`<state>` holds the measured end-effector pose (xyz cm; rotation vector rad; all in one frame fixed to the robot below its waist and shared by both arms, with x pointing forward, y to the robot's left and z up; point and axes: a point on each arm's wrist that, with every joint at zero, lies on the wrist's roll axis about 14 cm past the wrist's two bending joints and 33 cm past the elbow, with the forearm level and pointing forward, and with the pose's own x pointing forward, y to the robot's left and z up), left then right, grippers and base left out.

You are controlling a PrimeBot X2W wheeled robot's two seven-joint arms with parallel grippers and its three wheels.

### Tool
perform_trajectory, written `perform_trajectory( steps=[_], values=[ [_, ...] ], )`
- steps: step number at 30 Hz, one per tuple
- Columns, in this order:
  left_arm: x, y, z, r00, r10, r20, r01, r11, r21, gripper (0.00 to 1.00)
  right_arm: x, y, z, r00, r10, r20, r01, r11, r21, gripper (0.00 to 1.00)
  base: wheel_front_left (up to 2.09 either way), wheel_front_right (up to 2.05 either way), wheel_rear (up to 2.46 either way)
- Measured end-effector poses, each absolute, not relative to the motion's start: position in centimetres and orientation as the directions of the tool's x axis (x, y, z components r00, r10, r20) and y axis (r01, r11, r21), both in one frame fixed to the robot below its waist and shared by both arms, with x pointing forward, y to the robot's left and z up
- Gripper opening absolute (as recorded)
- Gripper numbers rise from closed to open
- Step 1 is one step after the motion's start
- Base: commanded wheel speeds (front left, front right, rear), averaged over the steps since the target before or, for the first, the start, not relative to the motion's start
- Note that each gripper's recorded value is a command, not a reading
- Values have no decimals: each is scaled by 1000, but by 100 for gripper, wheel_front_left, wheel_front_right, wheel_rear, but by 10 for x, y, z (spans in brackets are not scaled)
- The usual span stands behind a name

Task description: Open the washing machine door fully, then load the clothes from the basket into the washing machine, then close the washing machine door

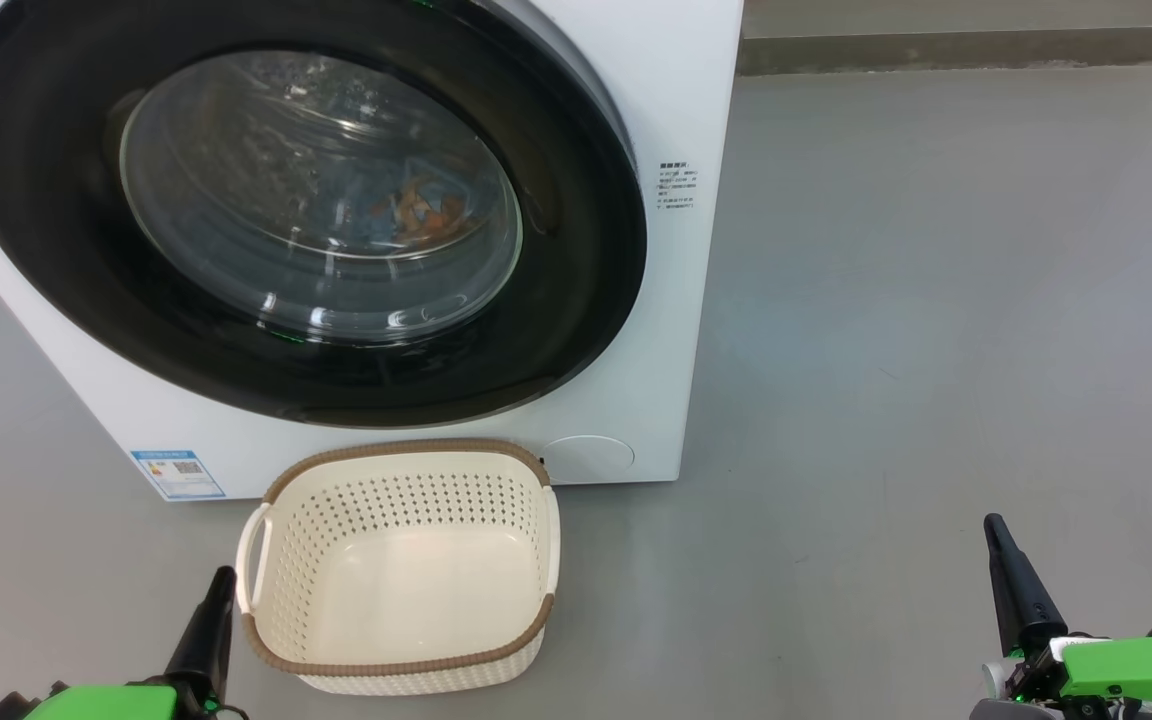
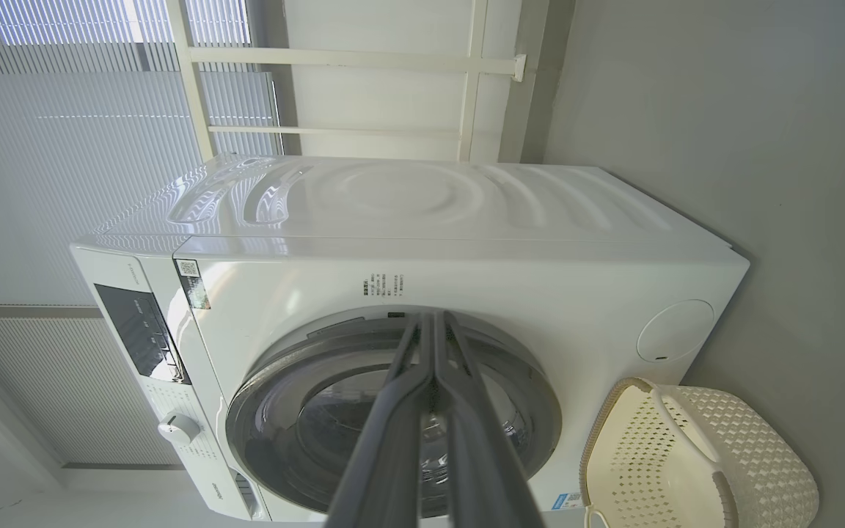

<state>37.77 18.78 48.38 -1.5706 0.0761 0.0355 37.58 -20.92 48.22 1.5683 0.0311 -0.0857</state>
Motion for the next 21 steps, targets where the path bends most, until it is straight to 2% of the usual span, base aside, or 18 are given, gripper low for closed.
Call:
perform_trajectory(
  steps=[21],
  values=[
    [378,188,484,997,-26,-71,-71,0,-997,0,376,-209,482,997,-35,-74,74,0,997,0,0,0,0]
  ],
)
